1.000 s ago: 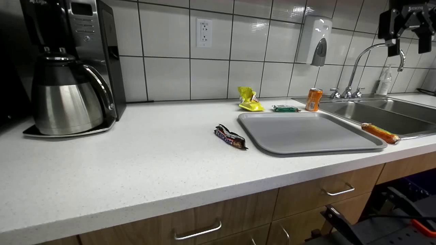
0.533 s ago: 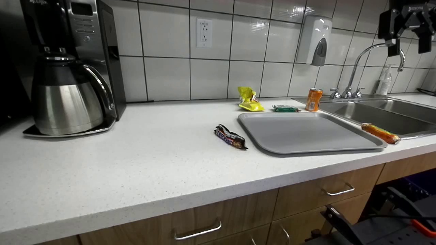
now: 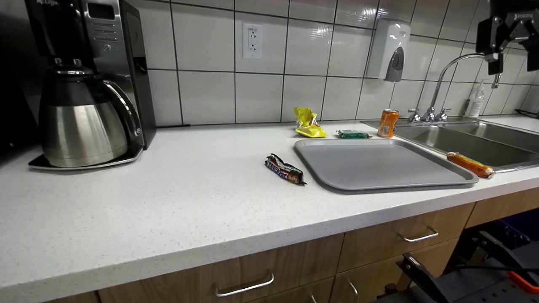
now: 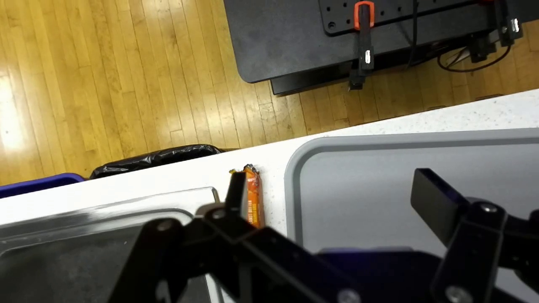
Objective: Pick up the orange rectangular object and put it on the gray tray, pick up the brown snickers chocolate bar and put it on the gray tray, pick up the green rectangular object and put it on the gray tray
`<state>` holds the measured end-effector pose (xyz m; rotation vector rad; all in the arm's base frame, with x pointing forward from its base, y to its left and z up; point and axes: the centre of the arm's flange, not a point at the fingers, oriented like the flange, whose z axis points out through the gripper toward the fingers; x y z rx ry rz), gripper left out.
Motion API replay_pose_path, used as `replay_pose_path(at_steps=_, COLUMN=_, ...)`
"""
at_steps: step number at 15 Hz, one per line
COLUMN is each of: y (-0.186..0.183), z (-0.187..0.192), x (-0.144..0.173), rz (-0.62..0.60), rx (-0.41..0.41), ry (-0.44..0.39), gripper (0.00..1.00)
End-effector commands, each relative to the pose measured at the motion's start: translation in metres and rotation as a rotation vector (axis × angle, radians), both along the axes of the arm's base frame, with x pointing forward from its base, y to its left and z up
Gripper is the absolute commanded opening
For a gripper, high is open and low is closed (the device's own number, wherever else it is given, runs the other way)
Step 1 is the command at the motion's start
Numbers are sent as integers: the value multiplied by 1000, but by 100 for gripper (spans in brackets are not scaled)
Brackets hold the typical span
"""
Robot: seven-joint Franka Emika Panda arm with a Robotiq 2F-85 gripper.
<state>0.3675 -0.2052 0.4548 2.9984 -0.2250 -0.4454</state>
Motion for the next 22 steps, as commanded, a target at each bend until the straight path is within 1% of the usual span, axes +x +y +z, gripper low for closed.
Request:
replay_pose_path(at_steps=1, y=-31, z=-9, x=-2, rz=16, rx=-11, ry=-8, gripper=100)
replay_pose_path(at_steps=4, y=-50, z=-18, x=-3, rz=27, rx=-26, ry=-25, gripper=100)
replay_pose_path(at_steps=7, y=-66, z=-29, x=1, rz=57, rx=-40, ry=-62, gripper=100)
replay_pose_path(at_steps=13, y=-84, z=-53, x=11, rz=84, rx=-43, ry=-132, gripper=100)
replay_pose_path(at_steps=16, y=-90, z=-69, x=15, rz=94, rx=-42, ry=-148, gripper=100)
replay_pose_path(at_steps=22, y=-99, z=-104, x=24, rz=92, rx=-33, ry=-149, gripper=100)
